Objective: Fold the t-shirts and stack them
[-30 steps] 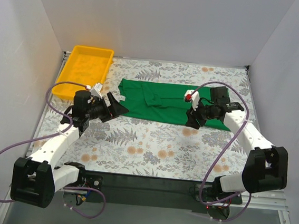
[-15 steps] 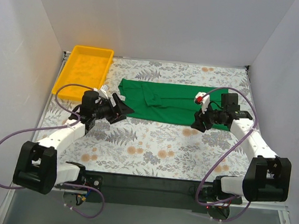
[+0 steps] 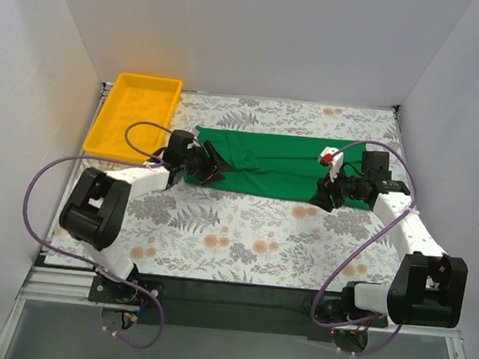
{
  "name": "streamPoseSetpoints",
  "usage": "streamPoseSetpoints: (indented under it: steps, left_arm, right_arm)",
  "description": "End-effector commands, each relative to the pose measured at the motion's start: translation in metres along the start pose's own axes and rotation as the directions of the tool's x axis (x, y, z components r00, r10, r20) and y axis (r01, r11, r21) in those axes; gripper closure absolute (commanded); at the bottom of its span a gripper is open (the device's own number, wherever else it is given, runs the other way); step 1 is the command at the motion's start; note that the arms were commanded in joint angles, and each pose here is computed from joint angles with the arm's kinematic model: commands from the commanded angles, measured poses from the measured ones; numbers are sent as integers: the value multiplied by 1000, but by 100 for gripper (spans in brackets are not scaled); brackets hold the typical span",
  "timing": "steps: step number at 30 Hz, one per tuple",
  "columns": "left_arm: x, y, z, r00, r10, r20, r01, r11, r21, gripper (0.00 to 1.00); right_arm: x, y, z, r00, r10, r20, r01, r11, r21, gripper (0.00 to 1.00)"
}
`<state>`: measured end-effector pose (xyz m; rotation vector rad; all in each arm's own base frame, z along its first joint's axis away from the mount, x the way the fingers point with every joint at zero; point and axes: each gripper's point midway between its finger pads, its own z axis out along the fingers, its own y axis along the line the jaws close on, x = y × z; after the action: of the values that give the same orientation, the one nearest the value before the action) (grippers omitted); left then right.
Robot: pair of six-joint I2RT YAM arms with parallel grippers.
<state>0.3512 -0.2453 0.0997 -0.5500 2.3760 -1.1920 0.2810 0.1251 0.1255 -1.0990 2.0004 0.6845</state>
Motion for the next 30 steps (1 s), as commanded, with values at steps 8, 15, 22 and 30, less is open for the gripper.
streamPoseSetpoints:
  steps: [8, 15, 22, 30]
  left_arm:
    - [-33, 11, 56, 999, 4, 50, 5, 985, -172, 53]
    - [-36, 18, 76, 1000, 3, 15, 1, 980, -198, 61]
    - [-39, 16, 87, 1000, 5, 0, -5, 982, -190, 69]
    - [-40, 3, 89, 1000, 16, -25, -19, 988, -152, 70]
  right_arm:
    - [-11, 0, -8, 998, -11, 67, 11, 1000, -1, 44]
    - [-11, 0, -8, 998, -4, 66, 4, 1000, -2, 44]
    - [-11, -1, -9, 998, -3, 70, 3, 1000, -1, 44]
    - [-10, -1, -8, 998, 2, 69, -2, 1000, -5, 44]
